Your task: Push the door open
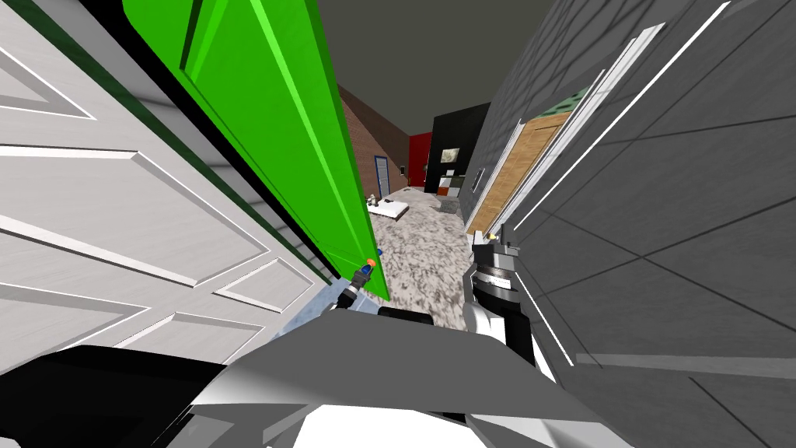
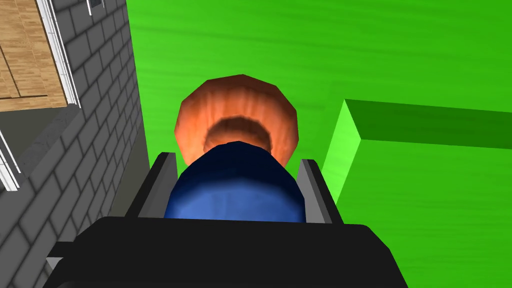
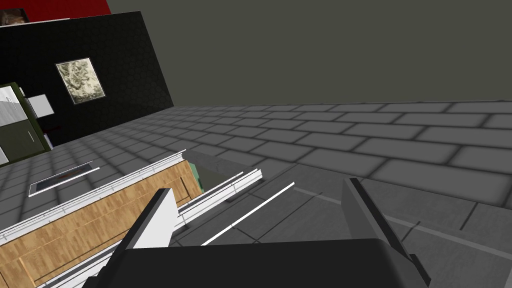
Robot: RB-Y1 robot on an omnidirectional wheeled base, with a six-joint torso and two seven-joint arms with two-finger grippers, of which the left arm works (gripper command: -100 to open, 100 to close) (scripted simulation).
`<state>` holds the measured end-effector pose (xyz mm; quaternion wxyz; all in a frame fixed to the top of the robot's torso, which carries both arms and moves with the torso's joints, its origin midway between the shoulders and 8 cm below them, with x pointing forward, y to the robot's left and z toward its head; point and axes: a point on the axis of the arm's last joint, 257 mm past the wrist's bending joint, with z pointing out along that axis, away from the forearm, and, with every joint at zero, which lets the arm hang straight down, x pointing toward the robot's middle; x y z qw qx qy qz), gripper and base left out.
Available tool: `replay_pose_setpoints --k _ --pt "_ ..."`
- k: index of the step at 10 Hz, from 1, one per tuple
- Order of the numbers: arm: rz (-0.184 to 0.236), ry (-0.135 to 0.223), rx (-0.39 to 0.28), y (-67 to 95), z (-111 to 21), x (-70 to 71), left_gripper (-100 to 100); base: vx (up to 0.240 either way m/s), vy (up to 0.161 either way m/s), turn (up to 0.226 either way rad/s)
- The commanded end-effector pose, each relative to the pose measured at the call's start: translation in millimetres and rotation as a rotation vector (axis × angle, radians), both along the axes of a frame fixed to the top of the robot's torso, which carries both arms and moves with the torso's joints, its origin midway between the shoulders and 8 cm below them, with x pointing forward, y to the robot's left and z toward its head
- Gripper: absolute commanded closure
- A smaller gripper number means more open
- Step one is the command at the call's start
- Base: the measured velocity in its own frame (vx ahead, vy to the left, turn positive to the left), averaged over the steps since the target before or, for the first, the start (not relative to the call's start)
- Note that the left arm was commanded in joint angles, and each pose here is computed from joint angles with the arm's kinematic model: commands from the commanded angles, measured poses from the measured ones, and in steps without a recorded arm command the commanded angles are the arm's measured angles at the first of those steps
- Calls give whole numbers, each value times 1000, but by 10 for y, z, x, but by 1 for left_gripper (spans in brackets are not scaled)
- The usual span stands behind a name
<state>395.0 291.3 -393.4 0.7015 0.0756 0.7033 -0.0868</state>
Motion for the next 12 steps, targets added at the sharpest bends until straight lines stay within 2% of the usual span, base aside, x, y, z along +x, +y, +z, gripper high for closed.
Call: replay_pose_setpoints --k 1,3,8,9,11,12 --pt "6 8 -44 11 5 13 100 12 -1 -6" --pt "11 14 -80 20 9 23 100 17 -6 0" --pt "36 38 -242 65 28 74 100 25 -8 -9" --pt "36 39 -248 65 28 74 100 23 -9 -4" --pt "49 49 -325 89 38 100 100 26 -4 -10" --pt "49 51 -332 89 38 100 100 21 -6 -5"
